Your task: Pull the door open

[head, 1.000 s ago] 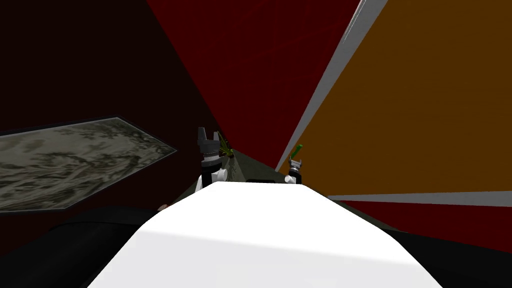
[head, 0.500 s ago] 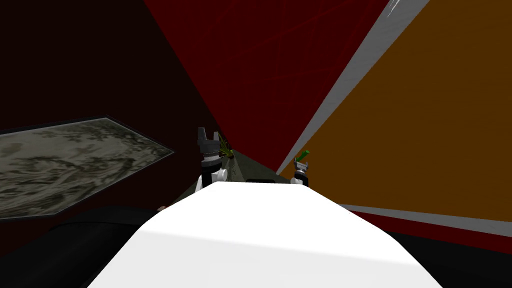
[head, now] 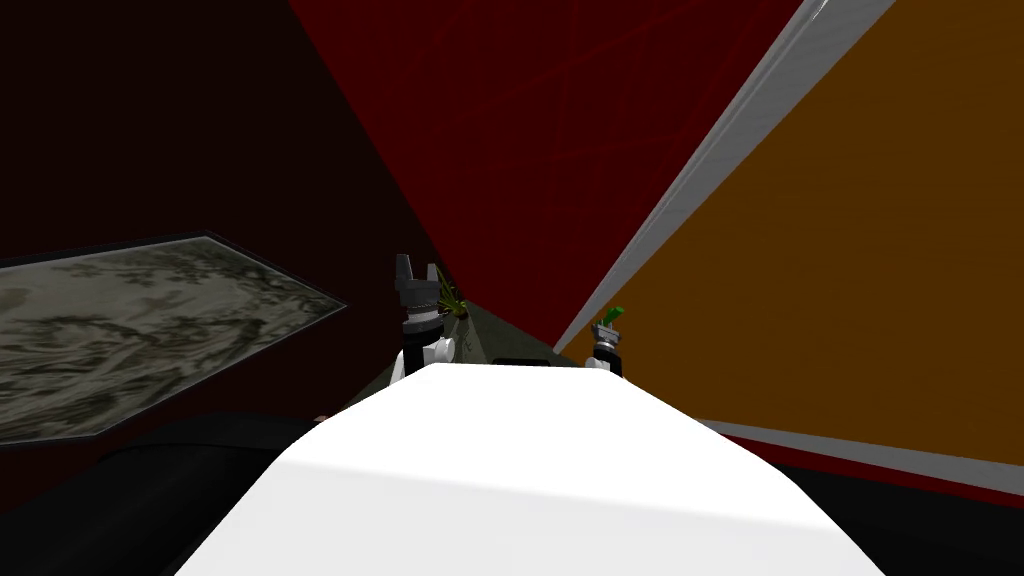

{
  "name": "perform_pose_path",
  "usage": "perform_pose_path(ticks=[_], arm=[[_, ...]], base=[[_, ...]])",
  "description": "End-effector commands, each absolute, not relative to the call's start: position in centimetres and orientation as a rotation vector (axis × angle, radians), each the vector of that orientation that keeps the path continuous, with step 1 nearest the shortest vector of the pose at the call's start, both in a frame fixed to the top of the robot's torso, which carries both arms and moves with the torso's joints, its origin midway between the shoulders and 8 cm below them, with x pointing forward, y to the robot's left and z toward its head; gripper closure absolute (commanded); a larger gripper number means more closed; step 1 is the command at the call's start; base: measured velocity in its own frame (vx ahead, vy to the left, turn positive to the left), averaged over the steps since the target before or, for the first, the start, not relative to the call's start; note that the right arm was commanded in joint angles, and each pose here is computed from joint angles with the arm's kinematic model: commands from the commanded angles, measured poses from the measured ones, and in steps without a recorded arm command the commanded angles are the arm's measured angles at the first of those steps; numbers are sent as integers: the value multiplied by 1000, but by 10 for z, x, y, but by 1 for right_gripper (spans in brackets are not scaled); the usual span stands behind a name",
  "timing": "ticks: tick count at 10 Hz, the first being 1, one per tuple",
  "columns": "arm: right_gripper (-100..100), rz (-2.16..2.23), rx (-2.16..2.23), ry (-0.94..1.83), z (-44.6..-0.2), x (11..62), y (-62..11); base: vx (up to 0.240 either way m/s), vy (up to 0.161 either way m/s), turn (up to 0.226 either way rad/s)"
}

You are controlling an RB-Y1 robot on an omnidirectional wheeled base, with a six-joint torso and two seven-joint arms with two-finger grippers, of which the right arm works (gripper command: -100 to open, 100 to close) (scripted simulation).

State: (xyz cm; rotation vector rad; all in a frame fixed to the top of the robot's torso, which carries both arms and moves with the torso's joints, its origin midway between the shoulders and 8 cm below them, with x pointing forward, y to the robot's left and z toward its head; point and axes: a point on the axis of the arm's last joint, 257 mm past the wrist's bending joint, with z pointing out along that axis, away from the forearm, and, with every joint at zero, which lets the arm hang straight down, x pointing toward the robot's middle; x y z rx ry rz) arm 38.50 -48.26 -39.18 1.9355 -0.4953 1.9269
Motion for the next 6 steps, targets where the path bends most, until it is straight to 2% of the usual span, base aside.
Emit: perform_pose_path(ticks=[1, 4, 6], arm=[[100, 1929, 1933, -492, -391, 386, -483], [100, 1929, 1933, -492, -391, 386, -483], [100, 1950, 1953, -467, -391, 389, -473]], base=[[-13, -6, 14], [0, 0, 0], [-159, 2, 65]])
